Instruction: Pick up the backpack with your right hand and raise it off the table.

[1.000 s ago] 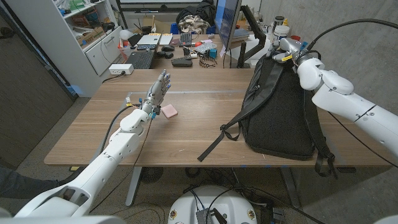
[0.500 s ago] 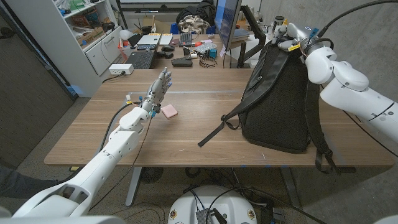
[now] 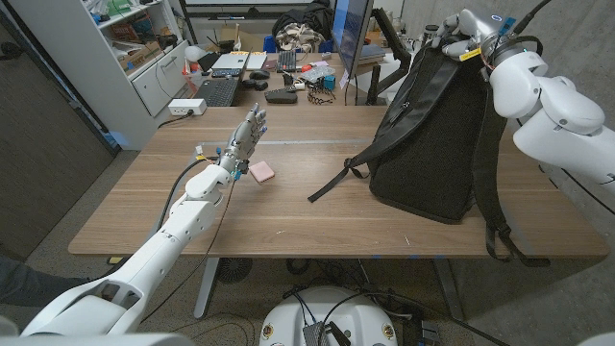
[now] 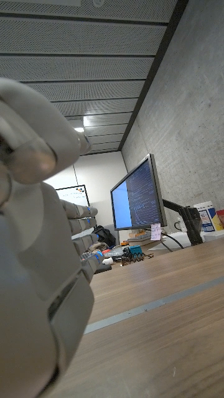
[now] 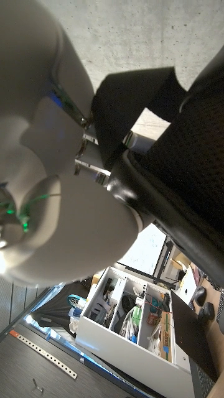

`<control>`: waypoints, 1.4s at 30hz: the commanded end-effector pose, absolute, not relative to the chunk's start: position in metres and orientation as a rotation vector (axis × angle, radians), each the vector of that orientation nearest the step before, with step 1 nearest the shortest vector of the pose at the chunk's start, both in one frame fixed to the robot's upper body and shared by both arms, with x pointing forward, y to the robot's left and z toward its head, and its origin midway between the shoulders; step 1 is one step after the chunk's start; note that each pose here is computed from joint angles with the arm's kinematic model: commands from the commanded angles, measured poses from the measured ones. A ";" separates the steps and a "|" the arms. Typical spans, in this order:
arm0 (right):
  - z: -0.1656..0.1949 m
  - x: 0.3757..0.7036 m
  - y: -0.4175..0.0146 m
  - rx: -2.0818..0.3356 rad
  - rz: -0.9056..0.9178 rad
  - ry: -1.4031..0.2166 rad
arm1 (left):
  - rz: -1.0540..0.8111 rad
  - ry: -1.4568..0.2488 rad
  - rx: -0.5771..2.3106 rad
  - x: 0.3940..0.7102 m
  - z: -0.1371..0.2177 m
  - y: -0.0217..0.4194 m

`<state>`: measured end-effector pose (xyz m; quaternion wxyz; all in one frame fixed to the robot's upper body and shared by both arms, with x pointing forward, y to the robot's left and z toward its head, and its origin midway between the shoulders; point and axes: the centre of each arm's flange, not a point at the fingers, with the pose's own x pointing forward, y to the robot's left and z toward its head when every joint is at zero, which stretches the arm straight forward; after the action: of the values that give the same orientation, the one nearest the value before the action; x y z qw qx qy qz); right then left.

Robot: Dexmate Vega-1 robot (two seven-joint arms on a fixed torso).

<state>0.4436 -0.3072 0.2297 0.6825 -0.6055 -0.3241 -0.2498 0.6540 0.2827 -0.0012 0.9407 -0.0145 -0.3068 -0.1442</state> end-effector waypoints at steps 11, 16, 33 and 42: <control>0.266 0.384 -0.313 -1.341 -0.641 -0.752 | -0.302 -0.623 -0.031 0.655 -0.003 0.279; 0.276 0.373 -0.313 -1.341 -0.669 -0.756 | -0.303 -0.622 -0.031 0.656 -0.003 0.279; 0.309 0.348 -0.319 -1.293 -0.732 -0.770 | -0.300 -0.614 -0.026 0.655 -0.004 0.279; 0.321 0.341 -0.313 -1.281 -0.746 -0.786 | -0.301 -0.619 -0.023 0.652 -0.002 0.280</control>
<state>0.3507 -0.3172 0.3071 0.6686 -0.5763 -0.3418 -0.3226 0.6550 0.2786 -0.0036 0.9414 -0.0133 -0.3023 -0.1489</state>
